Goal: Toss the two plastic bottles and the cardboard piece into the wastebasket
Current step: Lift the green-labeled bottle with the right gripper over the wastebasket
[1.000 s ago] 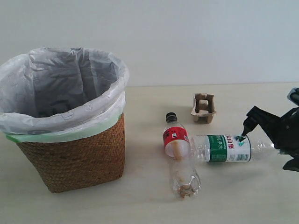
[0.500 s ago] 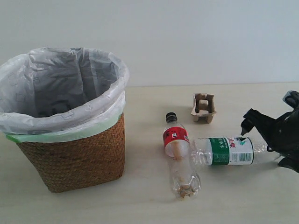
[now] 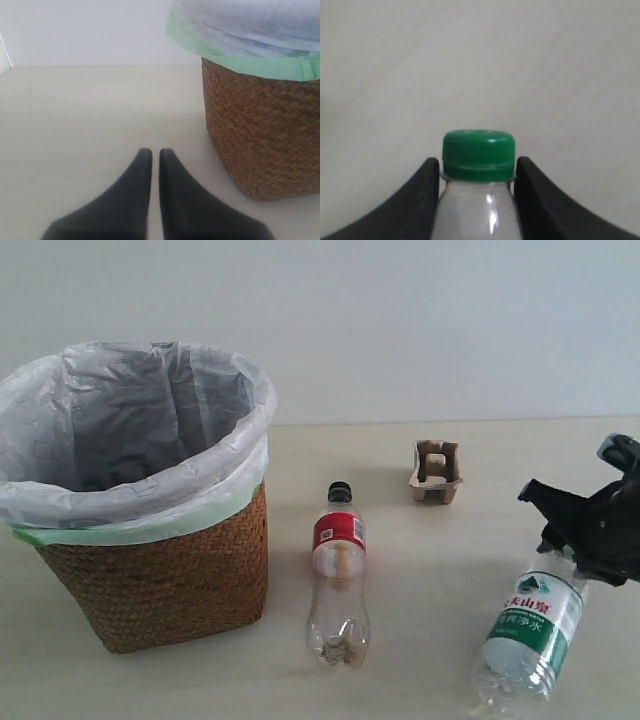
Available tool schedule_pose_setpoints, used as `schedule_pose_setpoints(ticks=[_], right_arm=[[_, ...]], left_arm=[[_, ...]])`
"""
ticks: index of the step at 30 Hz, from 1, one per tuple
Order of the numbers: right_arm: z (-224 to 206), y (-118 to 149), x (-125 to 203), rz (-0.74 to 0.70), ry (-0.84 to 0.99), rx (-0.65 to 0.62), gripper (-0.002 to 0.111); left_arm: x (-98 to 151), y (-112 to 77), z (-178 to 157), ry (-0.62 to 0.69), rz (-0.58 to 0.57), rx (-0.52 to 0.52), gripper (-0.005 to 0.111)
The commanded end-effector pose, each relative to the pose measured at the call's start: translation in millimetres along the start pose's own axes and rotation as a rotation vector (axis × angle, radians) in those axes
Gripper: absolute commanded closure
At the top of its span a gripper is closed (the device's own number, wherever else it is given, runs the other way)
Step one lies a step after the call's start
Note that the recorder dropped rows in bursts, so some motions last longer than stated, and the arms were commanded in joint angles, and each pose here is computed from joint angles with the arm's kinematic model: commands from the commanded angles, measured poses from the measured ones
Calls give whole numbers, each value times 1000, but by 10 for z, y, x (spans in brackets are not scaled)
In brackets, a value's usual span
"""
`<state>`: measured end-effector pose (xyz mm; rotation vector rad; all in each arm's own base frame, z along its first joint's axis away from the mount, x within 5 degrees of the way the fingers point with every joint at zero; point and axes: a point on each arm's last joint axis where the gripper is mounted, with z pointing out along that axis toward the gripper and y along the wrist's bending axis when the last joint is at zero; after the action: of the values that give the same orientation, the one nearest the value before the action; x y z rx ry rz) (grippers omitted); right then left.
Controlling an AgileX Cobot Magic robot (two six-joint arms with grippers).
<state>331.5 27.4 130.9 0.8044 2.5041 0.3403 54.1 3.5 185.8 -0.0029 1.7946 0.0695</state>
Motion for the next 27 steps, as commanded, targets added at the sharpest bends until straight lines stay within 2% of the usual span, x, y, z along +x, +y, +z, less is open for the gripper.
schedule_pose_setpoints(ticks=[1, 5, 9, 10, 14, 17, 20, 22, 24, 27], right_arm=[[-434, 220, -228, -139, -126, -97, 107], [-1200, 469, -483, -300, -366, -215, 107], [-2080, 592, -614, -626, -658, -209, 108], [-2314, 597, -637, -736, -737, -163, 108], [-2634, 580, -682, -911, -834, -35, 108], [-2810, 517, -779, -1023, -853, 172, 108], [-2849, 406, -851, -939, -858, 314, 108], [-2852, 363, -879, -844, -870, 341, 108], [-2822, 363, -884, -793, -864, 319, 108], [-2729, 425, -869, -696, -835, 193, 108]], left_arm=[[4, -6, 1, -4, -5, 8, 102], [4, -6, 1, -4, -5, 8, 102], [4, -6, 1, -4, -5, 8, 102], [4, -6, 1, -4, -5, 8, 102], [4, -6, 1, -4, -5, 8, 102], [4, -6, 1, -4, -5, 8, 102], [4, -6, 1, -4, -5, 8, 102], [4, -6, 1, -4, -5, 8, 102], [4, -6, 1, -4, -5, 8, 102], [4, -6, 1, -4, -5, 8, 102]])
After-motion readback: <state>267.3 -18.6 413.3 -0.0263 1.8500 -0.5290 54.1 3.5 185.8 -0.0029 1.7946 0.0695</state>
